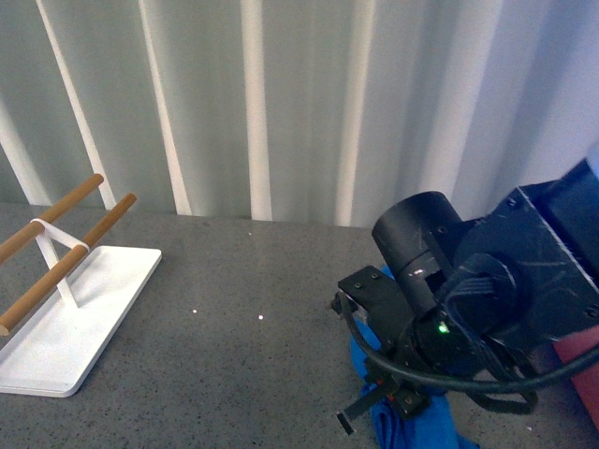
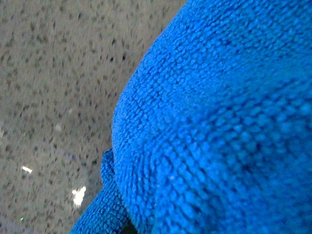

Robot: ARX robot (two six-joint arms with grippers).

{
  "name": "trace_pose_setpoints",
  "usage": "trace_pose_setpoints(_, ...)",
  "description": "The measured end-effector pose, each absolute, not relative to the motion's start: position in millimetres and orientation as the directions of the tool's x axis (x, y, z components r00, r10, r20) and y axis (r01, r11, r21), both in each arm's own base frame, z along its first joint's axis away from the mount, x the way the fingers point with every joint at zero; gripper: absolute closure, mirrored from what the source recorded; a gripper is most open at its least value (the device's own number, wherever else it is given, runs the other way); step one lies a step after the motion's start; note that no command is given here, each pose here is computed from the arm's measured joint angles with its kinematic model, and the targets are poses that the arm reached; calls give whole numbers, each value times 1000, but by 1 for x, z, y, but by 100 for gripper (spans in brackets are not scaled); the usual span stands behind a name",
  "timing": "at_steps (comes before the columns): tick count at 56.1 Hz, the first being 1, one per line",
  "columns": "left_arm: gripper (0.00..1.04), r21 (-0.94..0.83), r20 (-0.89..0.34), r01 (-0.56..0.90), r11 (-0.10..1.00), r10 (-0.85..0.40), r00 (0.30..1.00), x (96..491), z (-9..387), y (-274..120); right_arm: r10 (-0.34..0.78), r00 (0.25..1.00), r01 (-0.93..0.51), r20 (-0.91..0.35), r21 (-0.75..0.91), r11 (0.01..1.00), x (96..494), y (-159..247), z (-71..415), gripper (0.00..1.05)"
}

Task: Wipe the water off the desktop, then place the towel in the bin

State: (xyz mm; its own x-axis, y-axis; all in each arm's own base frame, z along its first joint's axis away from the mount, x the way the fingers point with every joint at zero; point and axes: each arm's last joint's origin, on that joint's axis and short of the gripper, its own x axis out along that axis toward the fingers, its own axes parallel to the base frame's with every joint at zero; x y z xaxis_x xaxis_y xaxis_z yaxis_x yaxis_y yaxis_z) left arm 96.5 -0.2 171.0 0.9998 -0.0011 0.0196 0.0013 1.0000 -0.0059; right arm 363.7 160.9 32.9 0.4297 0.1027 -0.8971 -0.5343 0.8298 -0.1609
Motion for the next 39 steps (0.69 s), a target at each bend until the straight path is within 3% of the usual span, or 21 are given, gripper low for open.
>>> trace_pose_setpoints(21, 7, -6, 20, 2, 1000, -2, 1000, 96, 171, 0, 202, 458, -595, -866, -130, 793, 380, 204, 36, 99)
trace_pose_setpoints(39, 7, -6, 20, 1, 1000, -1, 1000, 96, 171, 0, 378, 371, -717, -848, -2, 698, 353, 236, 36, 99)
